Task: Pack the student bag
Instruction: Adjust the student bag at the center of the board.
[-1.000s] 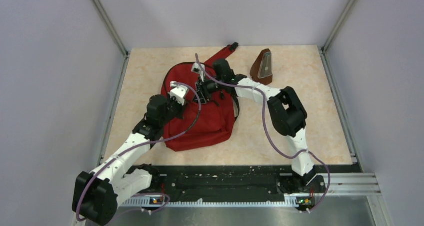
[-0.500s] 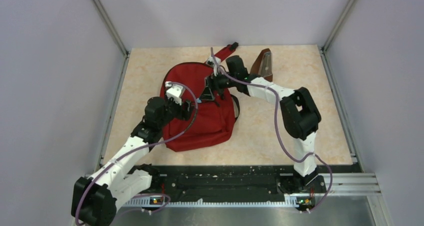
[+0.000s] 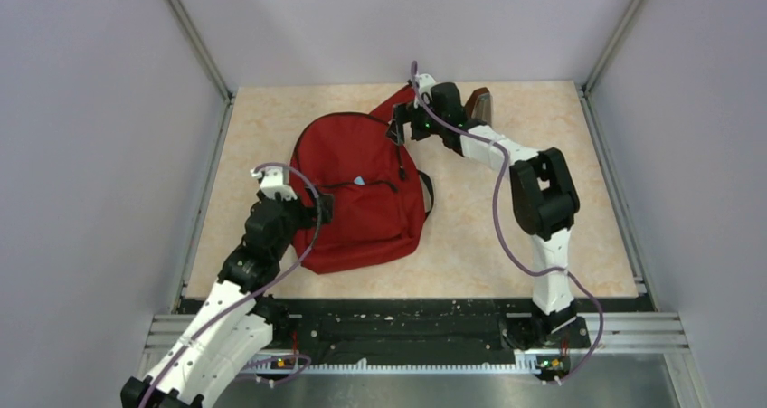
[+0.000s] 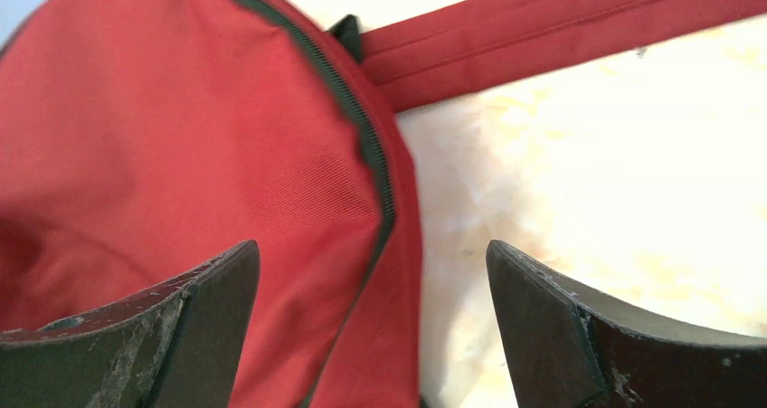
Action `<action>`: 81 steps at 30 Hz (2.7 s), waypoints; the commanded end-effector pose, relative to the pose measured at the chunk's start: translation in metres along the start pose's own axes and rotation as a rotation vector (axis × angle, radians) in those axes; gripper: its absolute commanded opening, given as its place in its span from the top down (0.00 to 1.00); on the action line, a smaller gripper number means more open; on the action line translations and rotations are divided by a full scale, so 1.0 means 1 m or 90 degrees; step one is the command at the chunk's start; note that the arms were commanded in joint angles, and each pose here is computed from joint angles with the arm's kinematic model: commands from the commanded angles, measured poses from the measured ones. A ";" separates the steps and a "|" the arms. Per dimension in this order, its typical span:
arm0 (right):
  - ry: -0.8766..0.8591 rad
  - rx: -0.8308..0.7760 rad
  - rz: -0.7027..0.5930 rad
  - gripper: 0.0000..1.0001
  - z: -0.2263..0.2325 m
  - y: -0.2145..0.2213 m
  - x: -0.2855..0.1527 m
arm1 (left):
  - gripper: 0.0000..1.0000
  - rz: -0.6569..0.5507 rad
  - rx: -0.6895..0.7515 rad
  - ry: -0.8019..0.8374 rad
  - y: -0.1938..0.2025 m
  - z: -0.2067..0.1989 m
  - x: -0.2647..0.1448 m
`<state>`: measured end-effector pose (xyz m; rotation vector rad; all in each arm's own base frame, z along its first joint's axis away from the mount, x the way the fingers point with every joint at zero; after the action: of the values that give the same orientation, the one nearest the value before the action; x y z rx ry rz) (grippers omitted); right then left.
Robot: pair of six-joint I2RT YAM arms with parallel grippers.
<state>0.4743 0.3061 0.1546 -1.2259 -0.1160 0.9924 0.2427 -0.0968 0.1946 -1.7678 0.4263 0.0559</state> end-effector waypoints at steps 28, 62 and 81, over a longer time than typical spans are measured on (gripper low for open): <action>0.154 0.114 0.006 1.00 0.011 0.115 -0.108 | 0.44 -0.050 -0.084 -0.162 0.019 0.057 0.086; 0.237 0.056 -0.146 0.13 0.054 0.143 -0.242 | 0.16 0.075 0.164 0.045 0.016 -0.050 0.008; 0.259 0.057 -0.145 0.13 0.048 0.146 -0.244 | 0.36 0.164 0.357 0.079 0.088 -0.107 -0.008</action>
<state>0.2168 0.1732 0.1443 -1.2801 0.1319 0.5672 0.1735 -0.2125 0.1226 -1.1268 0.7967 -0.0247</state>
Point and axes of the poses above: each gripper's point midway between its finger pads, its own x axis out along the fingers, its own z axis along the line the jaws close on, y = z × x, the point moved 3 cm from there along -x, back along the fingers, and after that the axes turned 6 degrees about x, right-handed, at the moved point
